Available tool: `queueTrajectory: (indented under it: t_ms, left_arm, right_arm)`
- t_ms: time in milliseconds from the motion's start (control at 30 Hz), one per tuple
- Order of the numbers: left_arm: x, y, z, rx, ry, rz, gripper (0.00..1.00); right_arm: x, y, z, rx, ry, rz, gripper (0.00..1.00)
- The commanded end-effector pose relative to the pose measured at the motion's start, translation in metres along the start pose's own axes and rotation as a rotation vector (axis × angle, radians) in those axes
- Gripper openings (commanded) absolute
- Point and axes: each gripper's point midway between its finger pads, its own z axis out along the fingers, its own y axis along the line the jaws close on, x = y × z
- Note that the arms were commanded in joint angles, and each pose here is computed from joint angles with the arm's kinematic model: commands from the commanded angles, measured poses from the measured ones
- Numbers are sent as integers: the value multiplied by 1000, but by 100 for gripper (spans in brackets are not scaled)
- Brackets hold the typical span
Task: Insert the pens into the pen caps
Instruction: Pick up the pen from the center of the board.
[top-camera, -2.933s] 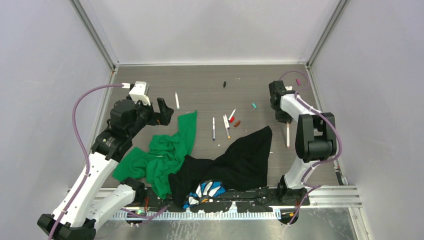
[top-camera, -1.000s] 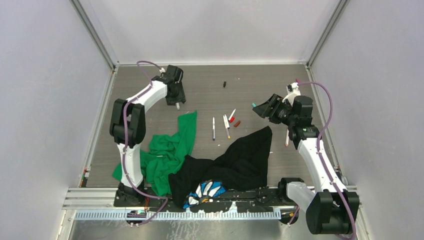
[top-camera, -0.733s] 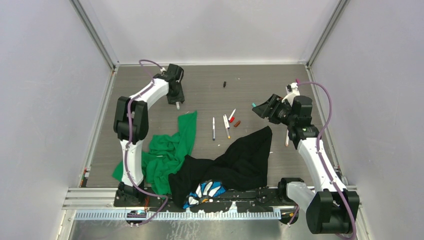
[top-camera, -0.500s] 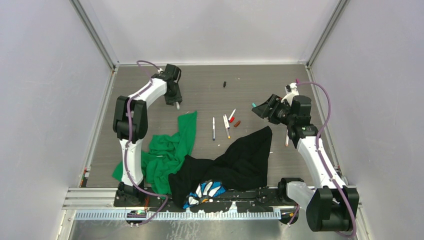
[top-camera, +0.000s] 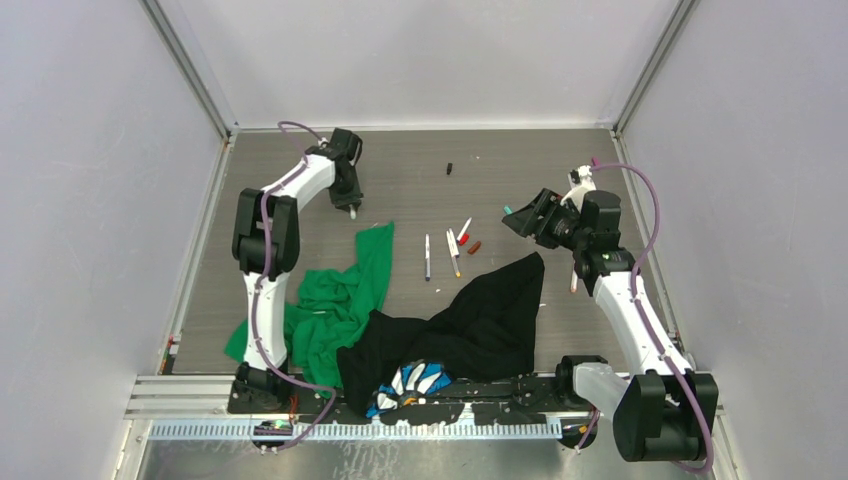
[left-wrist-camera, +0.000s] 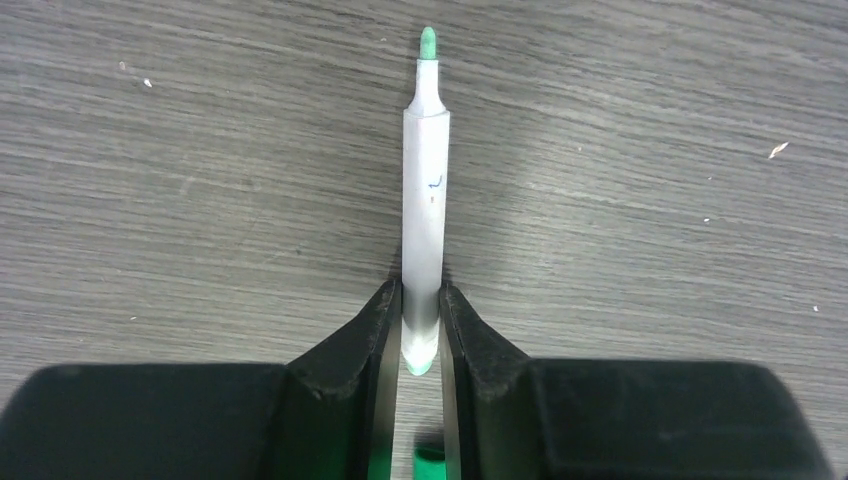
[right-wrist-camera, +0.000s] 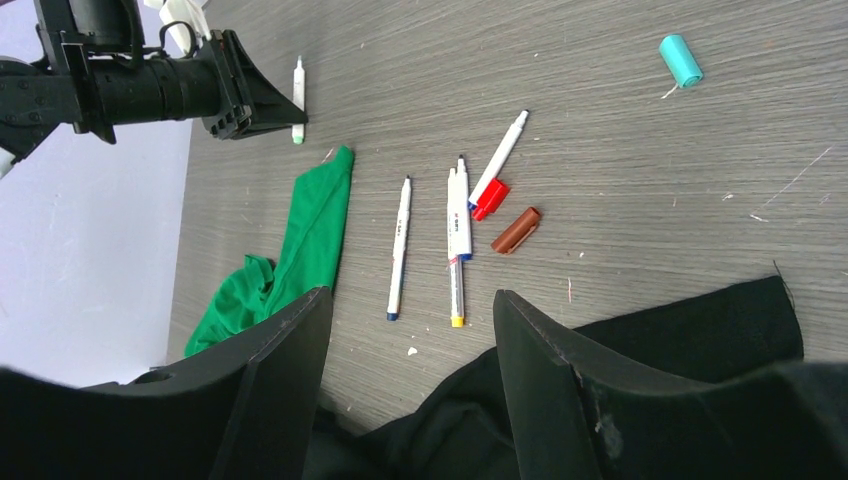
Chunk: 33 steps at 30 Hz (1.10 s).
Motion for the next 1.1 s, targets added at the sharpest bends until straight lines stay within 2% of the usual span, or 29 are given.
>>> queueTrajectory:
  t_ms: [0, 133, 267, 400, 500, 600, 733, 833, 900, 1067]
  left_arm:
    - [1, 1, -2, 1, 15, 17, 16]
    - [2, 0, -12, 13, 13, 16, 1]
    - [4, -11, -44, 101, 7, 6, 0]
    - [8, -34, -117, 288, -90, 42, 0]
    - [32, -68, -175, 484, -210, 214, 0]
    - [71, -98, -224, 678, -296, 389, 0]
    - [112, -113, -284, 903, -343, 492, 0]
    - [142, -114, -318, 1046, -391, 544, 0]
    - [161, -113, -328, 1103, -375, 576, 0]
    - [188, -114, -347, 1170, -356, 645, 0]
  right_arm:
    - [-9, 10, 1, -35, -33, -20, 66]
    - [-8, 12, 1, -46, -26, -24, 66]
    - [-2, 21, 1, -87, 0, -29, 66]
    - [7, 47, 3, -176, 33, -54, 68]
    - [24, 87, 5, -322, 86, -77, 73]
    - [32, 136, 1, -526, 86, -65, 76]
    - [30, 187, -14, -738, 57, -24, 78]
    - [31, 208, -21, -801, 45, -39, 80]
    - [29, 216, -23, -801, 18, -62, 82]
    - [27, 225, -26, -785, -16, -114, 84]
